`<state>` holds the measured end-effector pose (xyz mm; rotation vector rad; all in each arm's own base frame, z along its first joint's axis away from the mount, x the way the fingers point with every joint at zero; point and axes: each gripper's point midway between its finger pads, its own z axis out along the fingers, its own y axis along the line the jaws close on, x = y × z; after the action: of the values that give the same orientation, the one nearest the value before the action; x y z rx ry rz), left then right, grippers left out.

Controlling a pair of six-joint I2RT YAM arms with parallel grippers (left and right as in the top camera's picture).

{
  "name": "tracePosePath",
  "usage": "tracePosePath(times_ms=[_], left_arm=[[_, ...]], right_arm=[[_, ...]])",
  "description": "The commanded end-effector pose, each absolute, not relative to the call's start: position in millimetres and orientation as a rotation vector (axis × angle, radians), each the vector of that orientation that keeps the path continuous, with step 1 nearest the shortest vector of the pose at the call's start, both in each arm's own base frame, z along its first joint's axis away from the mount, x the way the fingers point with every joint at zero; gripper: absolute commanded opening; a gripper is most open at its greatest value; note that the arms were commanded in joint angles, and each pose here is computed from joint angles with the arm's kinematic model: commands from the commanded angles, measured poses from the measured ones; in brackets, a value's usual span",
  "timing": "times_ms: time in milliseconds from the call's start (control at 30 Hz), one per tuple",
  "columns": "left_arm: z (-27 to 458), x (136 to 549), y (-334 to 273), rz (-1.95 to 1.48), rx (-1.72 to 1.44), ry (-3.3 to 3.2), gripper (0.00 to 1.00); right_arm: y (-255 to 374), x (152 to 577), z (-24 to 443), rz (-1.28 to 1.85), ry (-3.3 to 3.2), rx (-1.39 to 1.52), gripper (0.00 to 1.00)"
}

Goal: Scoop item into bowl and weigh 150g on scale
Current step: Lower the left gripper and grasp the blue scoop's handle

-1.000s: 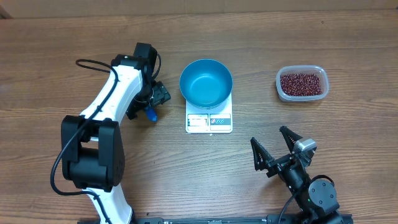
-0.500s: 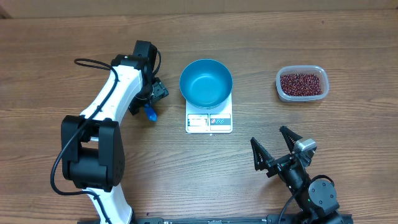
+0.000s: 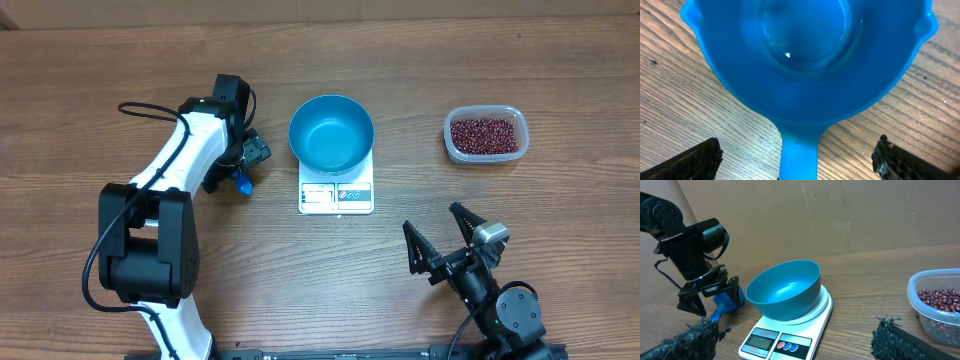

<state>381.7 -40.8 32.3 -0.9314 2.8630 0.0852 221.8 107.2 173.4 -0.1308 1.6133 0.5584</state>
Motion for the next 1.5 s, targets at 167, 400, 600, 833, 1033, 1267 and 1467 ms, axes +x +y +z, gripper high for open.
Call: tracePosePath(times_ms=[167,400,600,833,1033,1267,1467], left_arm=[[28,387,-37,0.088,-0.94,2.838,1.0],[26,389,-38,0.08,-0.937,2.827,0.96],[18,384,-38,0.081,-0.939,2.834,0.91],[19,388,-37,0.077,-0.935,2.821,0.9],[19,387,-37,0.077,-0.935,2.822,0.8],[18,385,-37,0.084,-0.937,2.83,0.58],[18,385,-37,0.084,-0.937,2.831,0.47]], right_arm=[[107,222,171,0.557,1.612,-0.13,1.0],[107,222,171,0.557,1.612,-0.13,1.0],[107,222,171,0.557,1.612,-0.13,1.0],[107,222,171,0.557,1.612,-0.13,1.0],[107,222,171,0.557,1.612,-0.13,1.0],[107,222,171,0.557,1.612,-0.13,1.0],[107,222,171,0.557,1.612,-0.13,1.0]])
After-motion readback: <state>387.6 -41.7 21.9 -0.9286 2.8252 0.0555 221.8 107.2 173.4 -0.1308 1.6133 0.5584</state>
